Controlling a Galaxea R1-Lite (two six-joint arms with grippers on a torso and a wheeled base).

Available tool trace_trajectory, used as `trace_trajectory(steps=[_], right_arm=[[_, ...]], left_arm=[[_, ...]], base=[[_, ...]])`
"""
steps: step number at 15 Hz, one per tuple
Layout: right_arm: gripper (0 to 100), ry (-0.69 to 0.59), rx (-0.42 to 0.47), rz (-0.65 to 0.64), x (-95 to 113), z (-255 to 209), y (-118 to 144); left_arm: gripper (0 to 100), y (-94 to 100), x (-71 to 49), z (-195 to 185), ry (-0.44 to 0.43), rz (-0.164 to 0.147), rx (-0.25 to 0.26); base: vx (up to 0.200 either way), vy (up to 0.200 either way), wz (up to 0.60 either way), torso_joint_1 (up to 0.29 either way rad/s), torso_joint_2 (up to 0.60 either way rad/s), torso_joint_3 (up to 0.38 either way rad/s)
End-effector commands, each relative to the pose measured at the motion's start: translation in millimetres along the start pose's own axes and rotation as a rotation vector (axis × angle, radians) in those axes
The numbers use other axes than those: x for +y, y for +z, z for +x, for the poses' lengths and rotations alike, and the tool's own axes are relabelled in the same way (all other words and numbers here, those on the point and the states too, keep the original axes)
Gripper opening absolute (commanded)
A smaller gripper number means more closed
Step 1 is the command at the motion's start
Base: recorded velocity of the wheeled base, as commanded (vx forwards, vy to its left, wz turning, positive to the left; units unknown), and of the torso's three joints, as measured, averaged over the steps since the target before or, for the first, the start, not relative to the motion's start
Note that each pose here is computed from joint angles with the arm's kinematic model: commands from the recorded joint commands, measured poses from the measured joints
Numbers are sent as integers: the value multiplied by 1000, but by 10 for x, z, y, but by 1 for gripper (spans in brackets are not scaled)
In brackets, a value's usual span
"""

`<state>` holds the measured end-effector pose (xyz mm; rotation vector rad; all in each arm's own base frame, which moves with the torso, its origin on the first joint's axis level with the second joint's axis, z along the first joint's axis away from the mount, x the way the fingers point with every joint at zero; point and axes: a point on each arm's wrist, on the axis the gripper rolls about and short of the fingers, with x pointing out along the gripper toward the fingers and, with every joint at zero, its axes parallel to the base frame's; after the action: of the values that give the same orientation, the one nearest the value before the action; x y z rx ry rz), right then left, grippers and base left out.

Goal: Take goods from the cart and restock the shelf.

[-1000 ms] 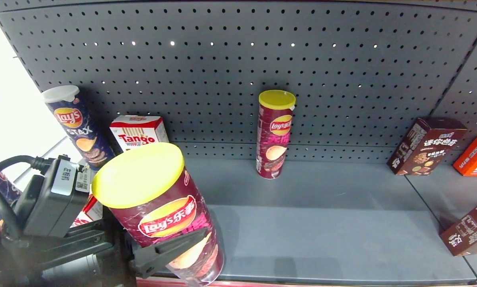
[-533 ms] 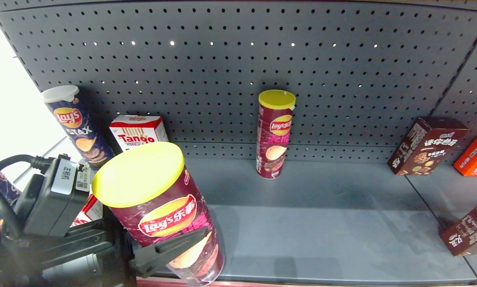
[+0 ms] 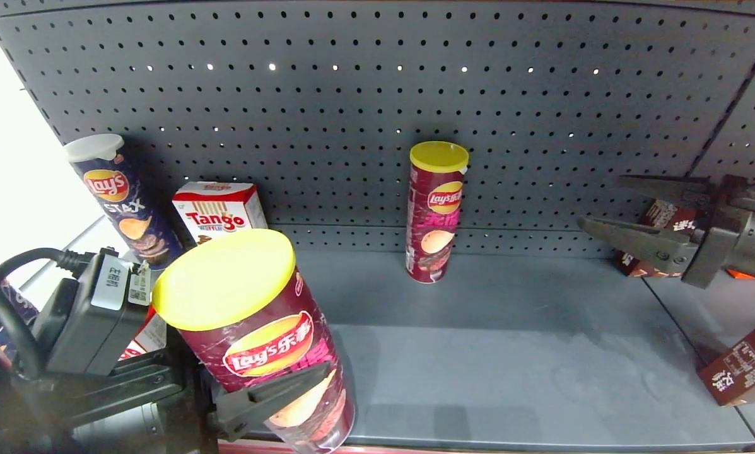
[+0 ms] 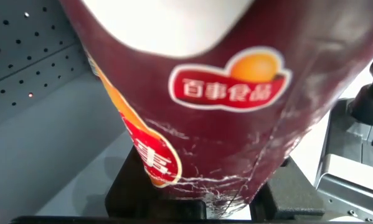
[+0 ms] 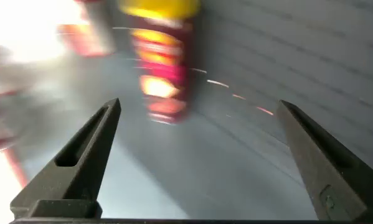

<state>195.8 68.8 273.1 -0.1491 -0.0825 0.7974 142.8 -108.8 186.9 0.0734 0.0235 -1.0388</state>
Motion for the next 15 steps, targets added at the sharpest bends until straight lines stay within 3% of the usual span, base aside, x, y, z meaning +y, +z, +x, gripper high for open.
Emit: trace_trajectory(steps=[1,5,8,15], right_arm=[[100,124,-2,11,-139,283,-12],[100,484,-100,-26,-260,567,-44],[100,497,-110,-30,-353,776,-193],[100,502,-97,-15,-561,1191,-347]], left_arm=[[0,-9,2,24,-11,-5,6],[0,14,21,61,-23,-4,1],[0,71,36,76,-20,-43,-18],[0,33,51,115,-23,-51,0]], base=[[0,0,0,0,0,0],[0,0,0,0,0,0],[0,0,0,0,0,0],[0,0,0,0,0,0]])
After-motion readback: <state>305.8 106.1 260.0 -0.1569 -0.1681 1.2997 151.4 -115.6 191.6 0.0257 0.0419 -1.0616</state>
